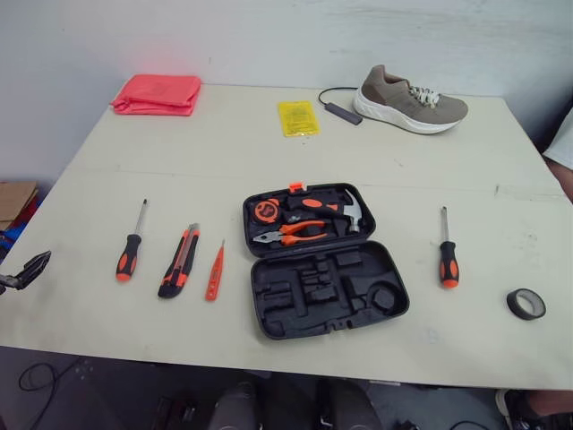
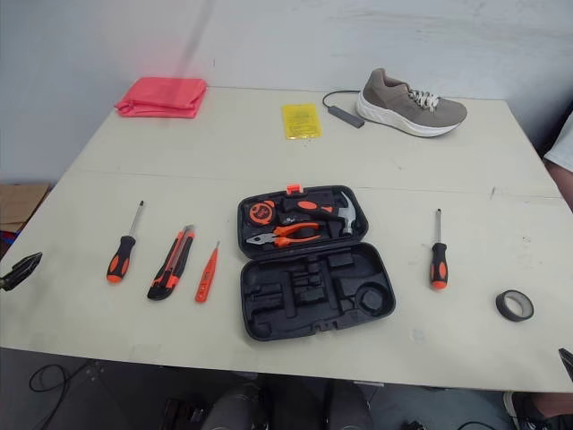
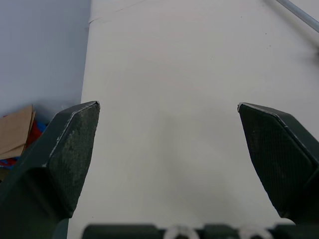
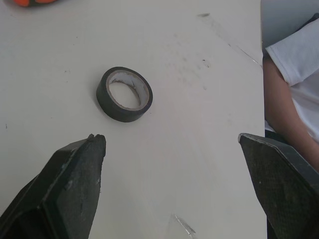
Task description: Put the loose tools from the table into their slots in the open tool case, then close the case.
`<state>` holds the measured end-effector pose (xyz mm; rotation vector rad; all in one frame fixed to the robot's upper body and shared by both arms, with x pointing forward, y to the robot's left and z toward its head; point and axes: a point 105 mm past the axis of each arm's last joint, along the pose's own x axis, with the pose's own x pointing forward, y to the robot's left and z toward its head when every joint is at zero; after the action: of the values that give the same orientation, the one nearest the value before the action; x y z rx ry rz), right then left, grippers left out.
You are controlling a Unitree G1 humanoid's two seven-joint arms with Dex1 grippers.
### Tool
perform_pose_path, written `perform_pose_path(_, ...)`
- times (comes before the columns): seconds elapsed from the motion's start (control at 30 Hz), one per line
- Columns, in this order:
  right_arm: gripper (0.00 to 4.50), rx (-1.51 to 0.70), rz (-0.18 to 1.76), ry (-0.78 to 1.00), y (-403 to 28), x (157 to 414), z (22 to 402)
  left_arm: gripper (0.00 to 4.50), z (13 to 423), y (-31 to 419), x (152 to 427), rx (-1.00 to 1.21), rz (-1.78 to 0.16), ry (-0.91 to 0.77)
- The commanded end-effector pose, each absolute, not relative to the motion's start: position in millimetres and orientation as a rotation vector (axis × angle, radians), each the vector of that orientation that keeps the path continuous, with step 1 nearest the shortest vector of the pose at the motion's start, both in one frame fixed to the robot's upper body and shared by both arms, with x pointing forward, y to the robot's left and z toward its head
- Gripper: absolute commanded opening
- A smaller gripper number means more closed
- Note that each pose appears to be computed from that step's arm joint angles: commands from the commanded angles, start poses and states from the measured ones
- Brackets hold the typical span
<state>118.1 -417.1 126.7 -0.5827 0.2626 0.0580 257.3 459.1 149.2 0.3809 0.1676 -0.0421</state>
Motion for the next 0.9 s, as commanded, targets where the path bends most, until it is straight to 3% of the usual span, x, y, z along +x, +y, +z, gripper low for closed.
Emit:
perform_pose_path(0.03, 4.46, -0.586, 0.056, 0.228, -415, 121, 134, 4.5, 165, 457, 259, 0.386, -0.053, 0.112)
perform_pose_path(0.27, 4.46, -0.542, 0.099, 0.175, -404, 142, 136, 4.5, 170, 448, 258, 0.288, -0.116, 0.073)
perform_pose_path(0.9, 4.46, -0.52, 0.159, 0.131, -390, 164, 139, 4.5, 174, 422, 263, 0.268, -0.21, 0.057)
